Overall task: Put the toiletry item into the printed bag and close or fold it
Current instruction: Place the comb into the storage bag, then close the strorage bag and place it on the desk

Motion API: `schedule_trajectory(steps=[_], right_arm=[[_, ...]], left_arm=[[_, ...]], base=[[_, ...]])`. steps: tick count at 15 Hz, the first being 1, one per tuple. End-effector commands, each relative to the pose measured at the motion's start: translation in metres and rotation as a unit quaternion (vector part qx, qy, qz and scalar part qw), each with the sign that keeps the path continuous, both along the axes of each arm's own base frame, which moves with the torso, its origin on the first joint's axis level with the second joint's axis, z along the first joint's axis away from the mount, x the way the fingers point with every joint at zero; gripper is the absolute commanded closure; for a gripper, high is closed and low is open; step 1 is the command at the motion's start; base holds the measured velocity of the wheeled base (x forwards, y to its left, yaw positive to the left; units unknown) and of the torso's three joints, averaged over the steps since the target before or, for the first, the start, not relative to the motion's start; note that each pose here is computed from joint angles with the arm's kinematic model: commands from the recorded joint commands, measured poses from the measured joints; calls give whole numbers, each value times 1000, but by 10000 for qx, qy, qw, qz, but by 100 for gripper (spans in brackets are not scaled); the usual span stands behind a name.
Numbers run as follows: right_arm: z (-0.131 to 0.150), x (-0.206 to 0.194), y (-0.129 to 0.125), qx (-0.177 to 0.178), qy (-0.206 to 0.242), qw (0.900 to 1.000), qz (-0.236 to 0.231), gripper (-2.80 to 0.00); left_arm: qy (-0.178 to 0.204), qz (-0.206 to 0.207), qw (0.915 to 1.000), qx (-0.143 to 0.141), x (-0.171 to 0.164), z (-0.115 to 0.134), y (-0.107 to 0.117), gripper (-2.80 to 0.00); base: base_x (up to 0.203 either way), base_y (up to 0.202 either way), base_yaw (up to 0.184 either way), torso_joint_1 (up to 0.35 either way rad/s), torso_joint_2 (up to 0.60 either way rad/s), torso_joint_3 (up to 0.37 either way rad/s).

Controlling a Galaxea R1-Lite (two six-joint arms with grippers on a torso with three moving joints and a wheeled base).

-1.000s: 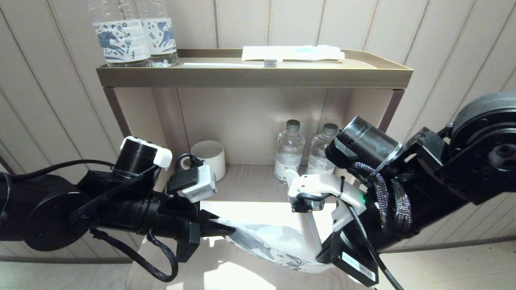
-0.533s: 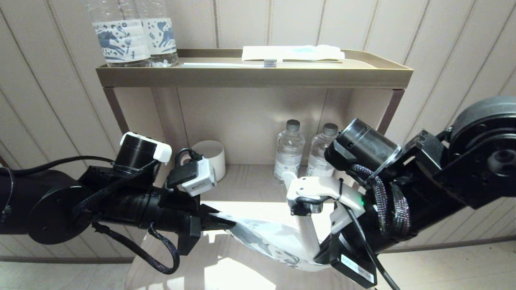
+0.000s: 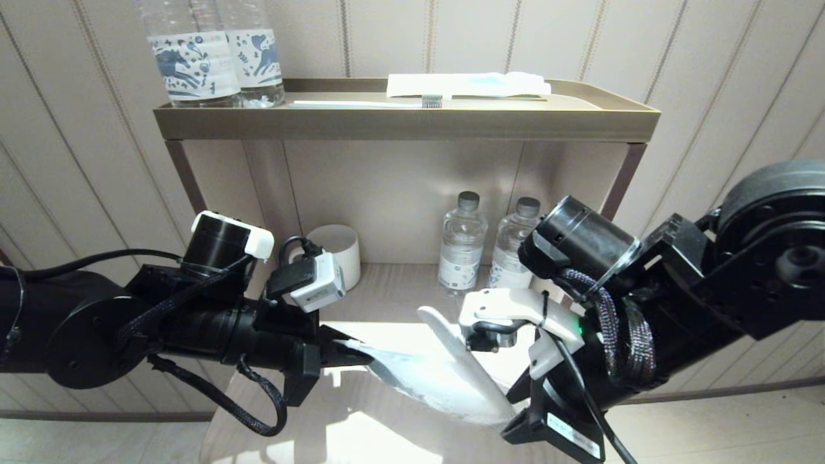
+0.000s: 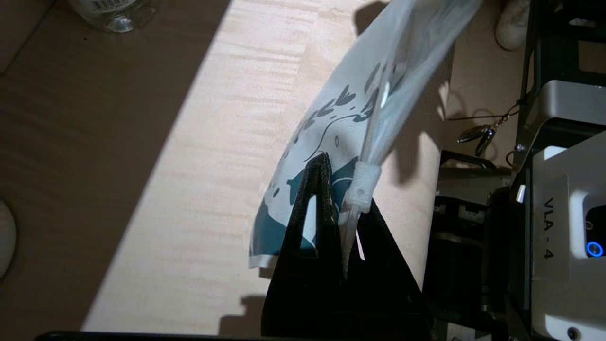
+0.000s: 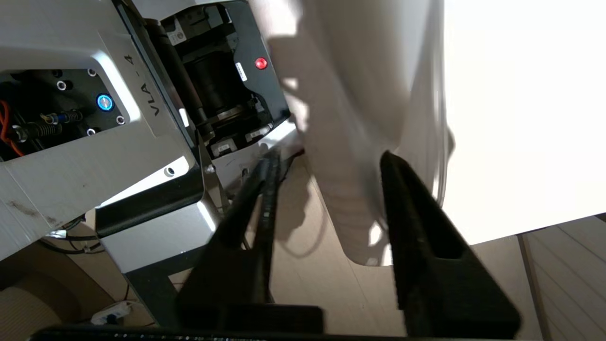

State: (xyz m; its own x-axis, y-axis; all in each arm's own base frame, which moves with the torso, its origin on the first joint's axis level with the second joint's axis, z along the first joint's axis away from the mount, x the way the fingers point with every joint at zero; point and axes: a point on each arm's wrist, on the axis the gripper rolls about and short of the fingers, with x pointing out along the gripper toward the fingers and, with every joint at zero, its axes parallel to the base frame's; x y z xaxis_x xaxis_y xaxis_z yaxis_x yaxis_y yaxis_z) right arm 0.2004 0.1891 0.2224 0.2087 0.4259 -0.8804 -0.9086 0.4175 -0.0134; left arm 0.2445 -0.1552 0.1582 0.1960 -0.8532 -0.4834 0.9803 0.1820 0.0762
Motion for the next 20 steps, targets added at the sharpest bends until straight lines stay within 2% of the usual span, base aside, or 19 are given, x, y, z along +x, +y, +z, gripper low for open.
schedule_trajectory(steps=[1,8,10,12,15,18,20], right_arm=[[-1,1,0,-13,20,10000,-2,-280],[-2,3,0,22,5,10000,-51,-280],[4,6,-7,126,-88,9997,-202,-280],[23,3,-17,447,-410,9977,-309,-280],[54,-9,-27,1023,-780,9915,-208,-280],[65,-4,-21,1802,-548,9821,95,-280],[61,15,-8,2205,-537,9738,-111,-280]], left_arm=[[-19,-21,10000,-15,0,0,0,0],[3,-23,10000,1,0,-1,0,0],[19,-23,10000,10,2,-2,-1,0],[111,23,9999,-1,4,-3,-2,0],[261,128,9996,-68,6,-1,-3,0],[522,310,9979,-210,7,6,-5,0],[885,551,9936,-427,11,14,-10,0]], base=[[0,0,0,0,0,0],[0,0,0,0,0,0],[0,0,0,0,0,0],[0,0,0,0,0,0],[0,0,0,0,0,0],[0,0,0,0,0,0],[0,0,0,0,0,0]])
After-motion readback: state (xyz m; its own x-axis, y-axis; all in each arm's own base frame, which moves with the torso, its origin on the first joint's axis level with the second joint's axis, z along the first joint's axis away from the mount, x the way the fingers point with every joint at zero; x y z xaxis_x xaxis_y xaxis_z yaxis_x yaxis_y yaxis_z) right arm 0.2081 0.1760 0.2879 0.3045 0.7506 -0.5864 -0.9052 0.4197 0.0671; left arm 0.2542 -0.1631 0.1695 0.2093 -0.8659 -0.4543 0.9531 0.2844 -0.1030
